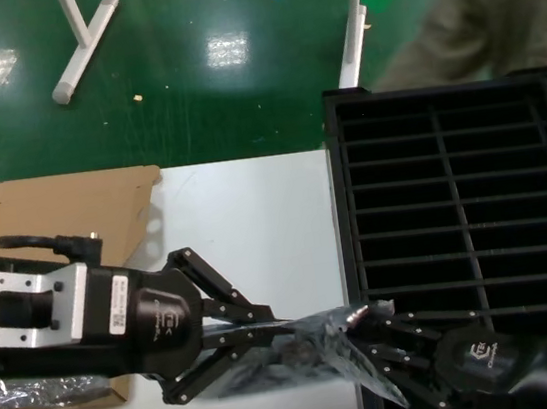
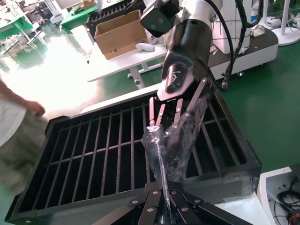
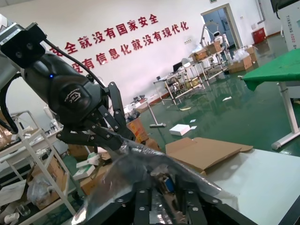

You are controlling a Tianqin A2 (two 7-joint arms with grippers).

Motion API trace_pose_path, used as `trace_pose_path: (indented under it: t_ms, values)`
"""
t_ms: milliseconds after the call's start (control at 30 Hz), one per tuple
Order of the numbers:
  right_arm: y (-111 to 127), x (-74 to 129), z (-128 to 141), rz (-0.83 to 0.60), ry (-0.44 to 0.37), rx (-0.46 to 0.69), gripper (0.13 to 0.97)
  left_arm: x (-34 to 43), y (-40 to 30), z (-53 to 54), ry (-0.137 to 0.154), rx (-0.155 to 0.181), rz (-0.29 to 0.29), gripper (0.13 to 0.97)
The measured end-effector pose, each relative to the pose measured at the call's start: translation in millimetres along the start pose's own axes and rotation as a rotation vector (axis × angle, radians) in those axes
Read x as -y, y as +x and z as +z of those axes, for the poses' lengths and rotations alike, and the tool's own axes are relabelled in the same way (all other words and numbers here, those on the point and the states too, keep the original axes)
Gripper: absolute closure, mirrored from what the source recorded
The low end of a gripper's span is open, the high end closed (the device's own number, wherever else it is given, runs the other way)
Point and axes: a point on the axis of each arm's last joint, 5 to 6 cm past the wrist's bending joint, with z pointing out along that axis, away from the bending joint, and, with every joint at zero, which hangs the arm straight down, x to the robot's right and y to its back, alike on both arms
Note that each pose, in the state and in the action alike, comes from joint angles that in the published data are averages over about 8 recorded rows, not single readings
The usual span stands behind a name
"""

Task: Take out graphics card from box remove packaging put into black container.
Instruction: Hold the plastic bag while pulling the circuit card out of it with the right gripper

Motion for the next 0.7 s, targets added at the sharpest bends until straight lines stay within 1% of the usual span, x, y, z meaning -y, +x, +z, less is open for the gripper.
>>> trace_pose_path:
  t_ms: [33, 167, 333, 433, 567, 700]
  values:
    - [-0.1, -0.1, 0.1, 0.000, 0.000, -0.001, 0.814, 0.1, 0.3, -0.4, 0.000, 0.000, -0.001, 0.955]
    - [-0.5, -0.5, 0.4, 0.001, -0.001, -0.003, 0.814, -0.3, 1.4, -2.2, 0.000, 0.002, -0.003, 0.955]
    - [-1.7, -0.2, 0.6, 0.002, -0.002, -0.004, 0.874, -3.5, 2.1, -4.4, -0.007, 0.005, -0.004, 0.955]
    - [-2.7, 0.5, 0.3, 0.002, -0.001, -0.005, 0.910, -7.3, 1.9, -5.8, -0.017, 0.008, -0.005, 0.955]
    - [-4.2, 1.3, -0.9, 0.001, -0.002, -0.006, 0.911, -14.8, 0.8, -8.3, -0.037, 0.011, -0.006, 0.955]
    - [-5.3, 1.6, -2.4, 0.000, -0.004, -0.010, 0.913, -23.1, -1.7, -11.5, -0.059, 0.016, -0.009, 0.955]
